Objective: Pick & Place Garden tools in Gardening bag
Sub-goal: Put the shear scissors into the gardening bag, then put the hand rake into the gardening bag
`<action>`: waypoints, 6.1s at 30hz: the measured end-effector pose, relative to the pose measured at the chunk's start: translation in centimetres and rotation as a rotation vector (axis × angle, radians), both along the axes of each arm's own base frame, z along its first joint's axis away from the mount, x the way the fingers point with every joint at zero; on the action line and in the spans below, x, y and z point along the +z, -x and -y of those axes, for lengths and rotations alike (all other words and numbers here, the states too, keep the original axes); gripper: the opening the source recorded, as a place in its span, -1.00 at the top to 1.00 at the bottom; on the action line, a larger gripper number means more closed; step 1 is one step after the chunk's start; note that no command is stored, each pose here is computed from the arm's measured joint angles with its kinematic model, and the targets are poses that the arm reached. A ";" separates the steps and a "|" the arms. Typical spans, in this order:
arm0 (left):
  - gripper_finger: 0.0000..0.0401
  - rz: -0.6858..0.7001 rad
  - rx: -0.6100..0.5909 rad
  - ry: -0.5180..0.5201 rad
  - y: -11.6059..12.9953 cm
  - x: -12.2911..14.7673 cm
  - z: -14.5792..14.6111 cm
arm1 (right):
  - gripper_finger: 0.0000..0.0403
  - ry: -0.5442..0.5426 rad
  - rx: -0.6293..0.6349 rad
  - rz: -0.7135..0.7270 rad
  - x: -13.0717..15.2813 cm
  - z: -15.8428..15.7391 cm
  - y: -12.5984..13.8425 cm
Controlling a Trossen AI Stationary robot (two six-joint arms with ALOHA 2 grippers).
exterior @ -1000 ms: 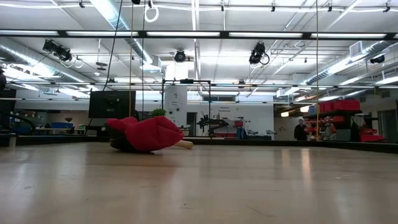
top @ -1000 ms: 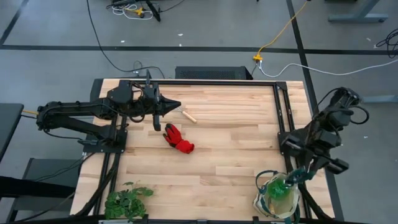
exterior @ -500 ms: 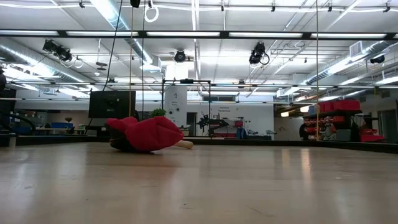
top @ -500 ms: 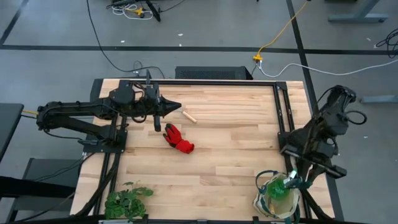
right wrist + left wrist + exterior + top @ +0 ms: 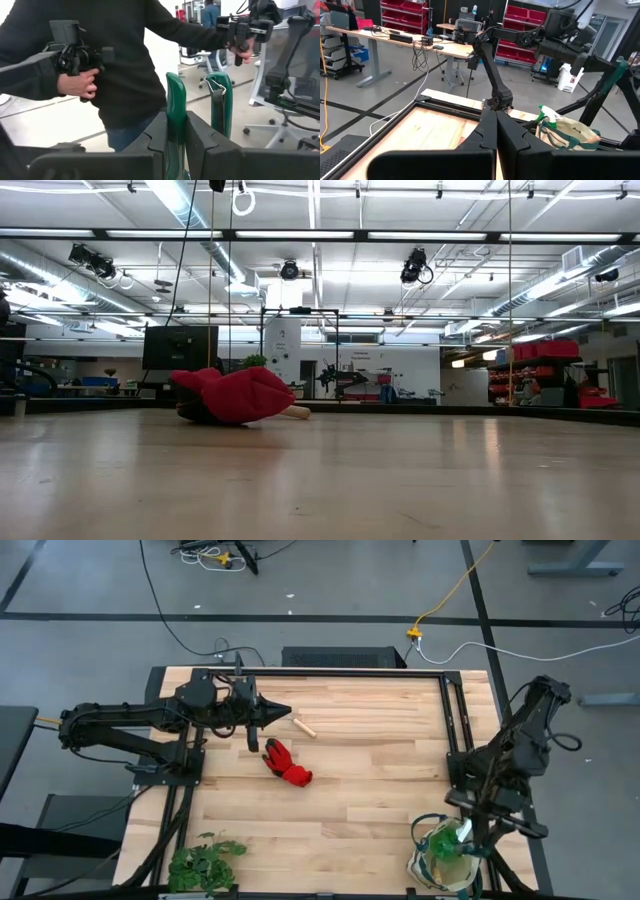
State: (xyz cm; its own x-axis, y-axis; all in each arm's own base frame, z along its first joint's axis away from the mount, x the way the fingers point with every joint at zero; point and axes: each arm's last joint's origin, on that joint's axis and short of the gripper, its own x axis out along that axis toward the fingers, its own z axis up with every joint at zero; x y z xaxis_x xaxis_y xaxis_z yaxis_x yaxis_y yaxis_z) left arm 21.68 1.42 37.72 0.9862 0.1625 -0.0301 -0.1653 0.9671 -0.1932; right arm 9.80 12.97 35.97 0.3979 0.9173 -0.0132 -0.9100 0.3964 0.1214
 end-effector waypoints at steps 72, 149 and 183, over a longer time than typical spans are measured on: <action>0.99 -0.040 0.029 0.070 0.0 -0.5 -0.1 | 0.82 -0.034 0.153 0.024 -15.7 -1.0 2.0; 0.99 -0.041 -0.009 0.071 0.0 -0.5 0.0 | 0.45 -0.001 -0.295 0.054 -16.0 0.8 -1.2; 0.99 -0.047 -0.011 0.029 0.0 -0.5 0.0 | 1.00 0.095 -0.757 0.132 -16.0 6.0 -5.1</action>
State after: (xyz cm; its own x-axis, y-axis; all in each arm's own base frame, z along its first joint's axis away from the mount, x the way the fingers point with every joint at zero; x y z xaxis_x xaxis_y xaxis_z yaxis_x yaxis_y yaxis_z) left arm 21.64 1.39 37.23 0.9853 0.1503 -0.0813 -0.1645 0.9631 -0.2132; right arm 14.92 6.97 19.95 0.9198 0.3923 0.0131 -0.3916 0.9195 -0.0345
